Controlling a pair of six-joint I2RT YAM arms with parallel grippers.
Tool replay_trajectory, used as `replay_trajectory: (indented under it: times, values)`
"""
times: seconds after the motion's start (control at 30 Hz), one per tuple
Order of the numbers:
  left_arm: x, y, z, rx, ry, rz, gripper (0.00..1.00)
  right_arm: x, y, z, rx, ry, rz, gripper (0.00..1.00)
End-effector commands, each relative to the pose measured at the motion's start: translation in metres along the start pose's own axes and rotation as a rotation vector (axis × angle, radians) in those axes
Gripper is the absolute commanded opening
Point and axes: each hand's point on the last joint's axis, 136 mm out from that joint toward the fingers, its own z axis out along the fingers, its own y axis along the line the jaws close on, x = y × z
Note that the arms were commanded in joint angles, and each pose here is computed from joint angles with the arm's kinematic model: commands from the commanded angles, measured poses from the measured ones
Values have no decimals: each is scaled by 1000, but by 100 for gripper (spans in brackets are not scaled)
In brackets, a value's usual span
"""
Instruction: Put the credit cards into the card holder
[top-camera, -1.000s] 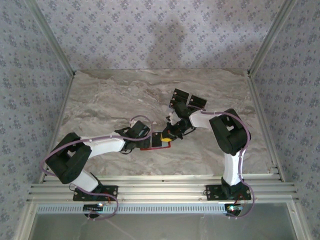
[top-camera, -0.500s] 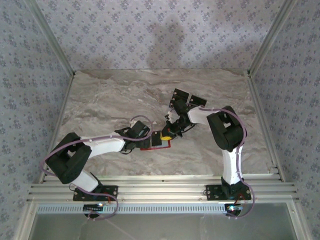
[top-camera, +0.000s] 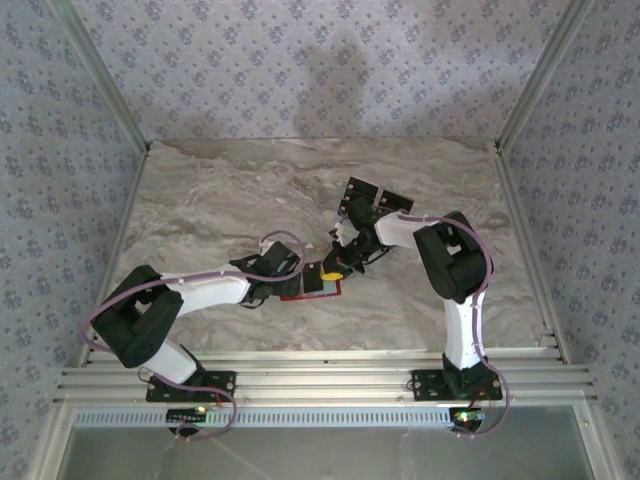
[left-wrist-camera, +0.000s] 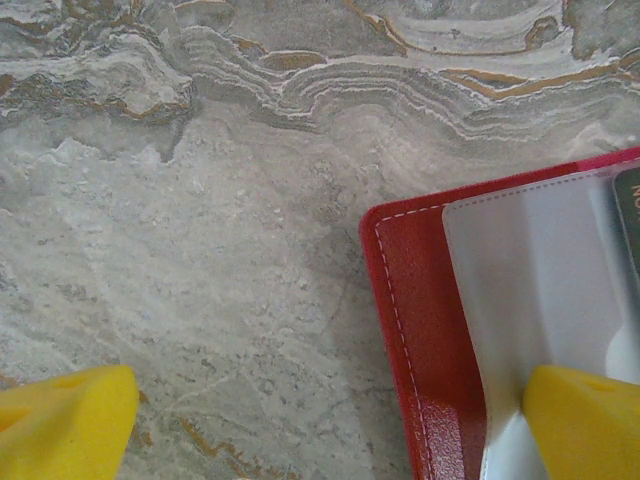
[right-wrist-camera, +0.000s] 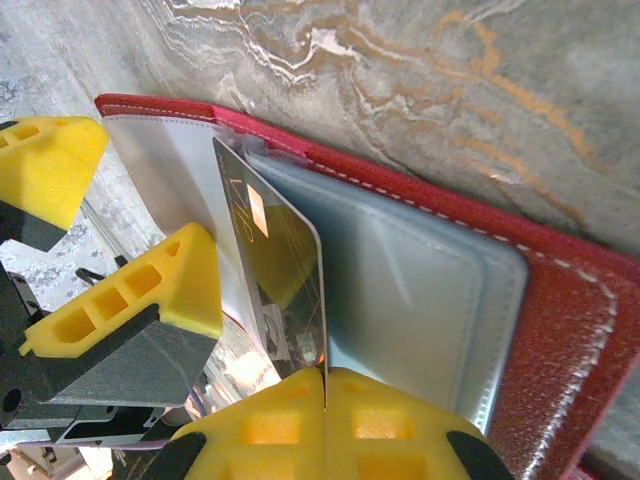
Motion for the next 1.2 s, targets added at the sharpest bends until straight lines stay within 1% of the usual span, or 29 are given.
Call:
replay_trajectory:
  times: [0.0, 0.07, 0.1, 0.13, 0.5, 0.63, 1.17]
  values:
    - [26, 18, 7, -69, 73, 39, 100, 3, 3, 4, -5, 30, 7, 0]
    - [25, 17, 7, -68, 73, 40, 100, 3, 3, 4, -5, 28, 7, 0]
    - [26, 18, 7, -69, 75, 40, 99, 3, 3, 5, -4, 29, 7, 6]
    - [26, 18, 7, -69, 74, 40, 99, 3, 3, 5, -5, 25, 7, 9]
    - [26, 18, 7, -68, 73, 38, 100, 1, 6, 6, -10, 19, 5, 15]
    - [27, 18, 7, -69, 74, 38, 99, 1, 7, 7, -12, 20, 2, 20]
    - [26, 18, 7, -68, 72, 36, 99, 0, 7, 12, -10, 21, 3, 21]
